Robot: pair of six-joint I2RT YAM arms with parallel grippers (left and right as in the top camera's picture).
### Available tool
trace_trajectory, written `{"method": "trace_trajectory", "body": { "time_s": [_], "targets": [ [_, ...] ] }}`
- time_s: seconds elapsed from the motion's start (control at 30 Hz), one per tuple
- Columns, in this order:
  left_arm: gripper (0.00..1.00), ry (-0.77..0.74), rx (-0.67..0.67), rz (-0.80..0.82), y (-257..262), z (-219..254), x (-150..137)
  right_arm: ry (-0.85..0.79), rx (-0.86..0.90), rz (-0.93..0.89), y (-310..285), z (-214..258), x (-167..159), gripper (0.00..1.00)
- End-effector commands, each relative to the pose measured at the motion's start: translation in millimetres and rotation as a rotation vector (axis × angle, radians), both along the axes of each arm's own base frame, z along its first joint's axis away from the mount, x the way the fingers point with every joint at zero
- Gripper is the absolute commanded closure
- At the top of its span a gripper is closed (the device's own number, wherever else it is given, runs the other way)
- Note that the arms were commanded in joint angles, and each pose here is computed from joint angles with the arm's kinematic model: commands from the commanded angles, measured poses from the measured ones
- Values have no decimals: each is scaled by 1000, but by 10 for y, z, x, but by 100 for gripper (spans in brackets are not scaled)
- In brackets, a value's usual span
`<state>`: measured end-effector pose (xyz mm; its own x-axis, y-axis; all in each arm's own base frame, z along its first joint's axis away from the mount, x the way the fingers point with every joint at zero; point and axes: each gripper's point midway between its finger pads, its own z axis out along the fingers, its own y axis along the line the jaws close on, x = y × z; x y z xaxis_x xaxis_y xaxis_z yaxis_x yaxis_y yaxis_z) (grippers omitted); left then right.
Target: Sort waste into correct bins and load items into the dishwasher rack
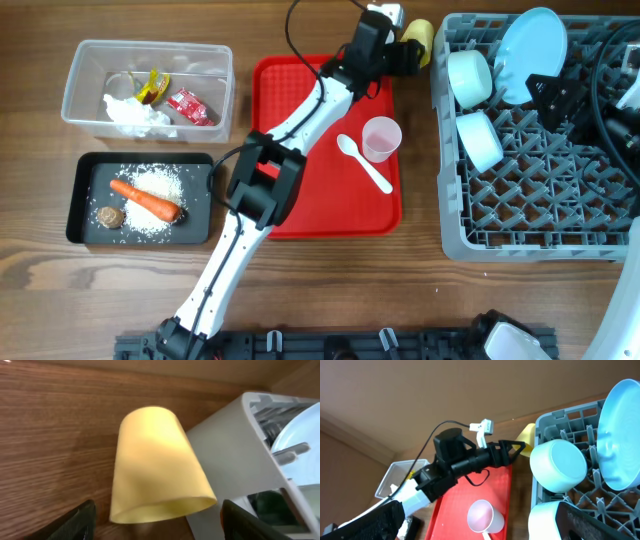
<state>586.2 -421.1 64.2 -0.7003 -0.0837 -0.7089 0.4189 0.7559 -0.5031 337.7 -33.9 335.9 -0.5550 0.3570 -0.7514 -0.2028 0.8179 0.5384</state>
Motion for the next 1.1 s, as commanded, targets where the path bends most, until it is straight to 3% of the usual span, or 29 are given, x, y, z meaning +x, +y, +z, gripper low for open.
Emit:
{"method": "trace_trajectory", "body": {
  "time_s": [0.0, 0.17, 0.3, 0.43, 0.5, 0.6, 0.77, 1.03, 1.07],
  "targets": [
    [21, -25, -25, 13, 143, 514, 54, 8, -10, 1, -12, -47, 18, 0],
    [21, -19, -3, 10, 193, 502, 48, 9, -9, 0, -11, -48, 17, 0],
    [34, -76, 130, -53, 170, 346, -33, 9, -10, 0, -12, -49, 17, 0],
    [35, -128, 273, -165, 127, 138, -170, 9, -9, 0, -12, -49, 17, 0],
    [34, -185, 326, -166, 144, 84, -106, 9, -9, 0, -11, -49, 16, 0],
    [29, -229, 314, -140, 121, -23, 10, 10, -8, 0, -11, -50, 16, 0],
    [30, -326, 260, -117, 17, -231, 177, 12, -9, 0, -11, -56, 14, 0],
    [46, -384, 233, -96, -14, -375, 259, 33, -7, -7, -42, -123, 46, 0],
    [55, -388, 232, -92, -12, -367, 266, 38, -4, -7, -48, -141, 57, 0]
  ]
}}
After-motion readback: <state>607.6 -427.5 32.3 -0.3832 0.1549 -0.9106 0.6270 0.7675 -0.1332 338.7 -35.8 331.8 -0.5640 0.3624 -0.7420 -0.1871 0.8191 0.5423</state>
